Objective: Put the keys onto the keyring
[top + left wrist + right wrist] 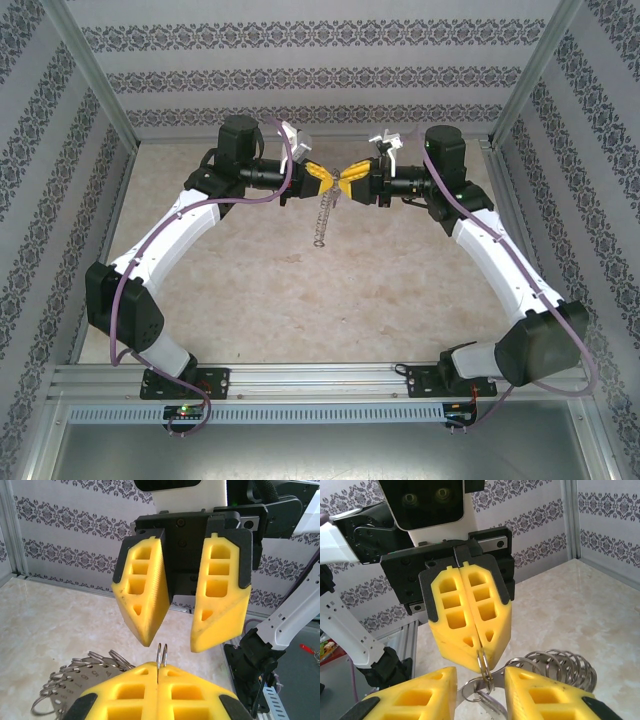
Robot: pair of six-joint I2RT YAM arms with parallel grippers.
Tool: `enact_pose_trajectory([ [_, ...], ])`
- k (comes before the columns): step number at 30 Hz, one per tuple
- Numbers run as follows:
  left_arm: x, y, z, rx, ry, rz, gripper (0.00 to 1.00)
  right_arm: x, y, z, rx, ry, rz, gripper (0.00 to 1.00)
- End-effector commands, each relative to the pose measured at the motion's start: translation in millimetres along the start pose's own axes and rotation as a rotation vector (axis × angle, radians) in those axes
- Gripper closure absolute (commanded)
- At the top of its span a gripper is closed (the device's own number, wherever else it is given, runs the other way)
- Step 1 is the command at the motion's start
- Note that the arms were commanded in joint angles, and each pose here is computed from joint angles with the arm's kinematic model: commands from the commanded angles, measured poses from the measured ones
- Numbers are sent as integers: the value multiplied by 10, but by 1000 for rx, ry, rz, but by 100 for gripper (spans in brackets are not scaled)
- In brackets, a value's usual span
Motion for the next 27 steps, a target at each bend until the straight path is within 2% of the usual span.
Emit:
enact_pose_trajectory([
  [1,-38,-212,191,75,-39,-45,100,40,46,122,-37,-23,40,69],
  [8,-32,-217,194,77,-38,-47,100,87,19,97,-27,-17,49,72],
  [11,-29,-221,183,76,-36,-50,100,93,9,98,-26,-17,47,80],
  [16,-31,-223,178,74,-33,-48,100,97,10,121,-28,-17,49,100],
  [20,-60,-184,184,85,-34,24,100,91,1,132,-22,10,43,100],
  [21,-83,-174,194,95,-35,54,94,90,1,134,-17,21,44,100],
  [22,-108,-163,206,106,-37,85,84,88,2,135,-18,34,43,100],
  [24,-169,-173,243,133,-41,122,72,77,3,140,-19,69,41,100],
  [27,-274,-179,331,177,-54,213,29,53,13,147,-30,134,25,100],
])
Point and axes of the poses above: each hand's point on the last joint's axis, 136 mm out from that joint toward the fingers, its own x axis out along the fingers, its own y axis along the line the jaws close on, z = x × y, the point moved 5 cm from there along -x, back along the fingers, and after that the axes turned 7 degrees about -x, right-handed, at the moved point
